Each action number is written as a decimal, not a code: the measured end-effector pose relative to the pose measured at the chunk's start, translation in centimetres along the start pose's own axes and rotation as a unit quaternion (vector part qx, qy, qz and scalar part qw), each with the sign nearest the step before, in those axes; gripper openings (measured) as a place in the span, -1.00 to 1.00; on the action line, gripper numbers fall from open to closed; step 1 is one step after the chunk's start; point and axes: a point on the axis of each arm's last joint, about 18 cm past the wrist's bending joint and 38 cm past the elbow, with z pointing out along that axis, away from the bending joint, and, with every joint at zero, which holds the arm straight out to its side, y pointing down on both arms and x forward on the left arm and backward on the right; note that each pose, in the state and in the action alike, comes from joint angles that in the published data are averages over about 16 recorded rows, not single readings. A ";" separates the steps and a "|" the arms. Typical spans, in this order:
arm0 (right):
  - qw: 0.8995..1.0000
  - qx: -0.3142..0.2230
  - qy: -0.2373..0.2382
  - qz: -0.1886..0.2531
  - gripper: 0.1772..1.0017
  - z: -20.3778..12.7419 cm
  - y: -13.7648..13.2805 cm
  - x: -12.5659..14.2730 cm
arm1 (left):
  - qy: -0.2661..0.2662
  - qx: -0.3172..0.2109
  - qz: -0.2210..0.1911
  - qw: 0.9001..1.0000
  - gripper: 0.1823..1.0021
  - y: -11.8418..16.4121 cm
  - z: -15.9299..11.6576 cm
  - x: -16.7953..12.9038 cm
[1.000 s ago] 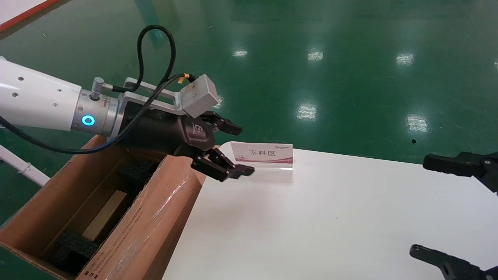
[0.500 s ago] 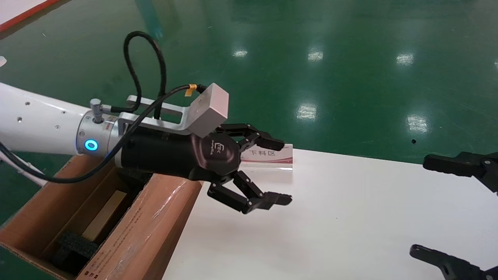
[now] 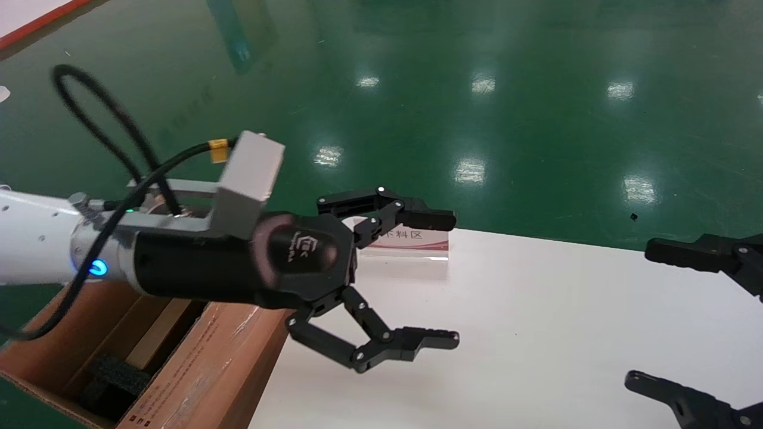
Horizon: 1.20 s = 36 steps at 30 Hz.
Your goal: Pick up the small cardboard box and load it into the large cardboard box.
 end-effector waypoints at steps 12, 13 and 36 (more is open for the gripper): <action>1.000 0.000 0.000 0.000 0.59 0.0 0.0 0.0 | 0.001 0.040 0.014 0.999 1.00 -0.1 -0.9 1.2; 1.000 0.000 0.000 0.000 0.56 0.0 0.0 0.0 | 0.001 0.039 0.014 0.999 1.00 -0.1 -0.9 1.2; 1.000 0.000 0.000 0.000 -0.53 0.0 0.0 0.0 | 0.002 0.027 0.012 1.000 1.00 0.0 -0.6 0.8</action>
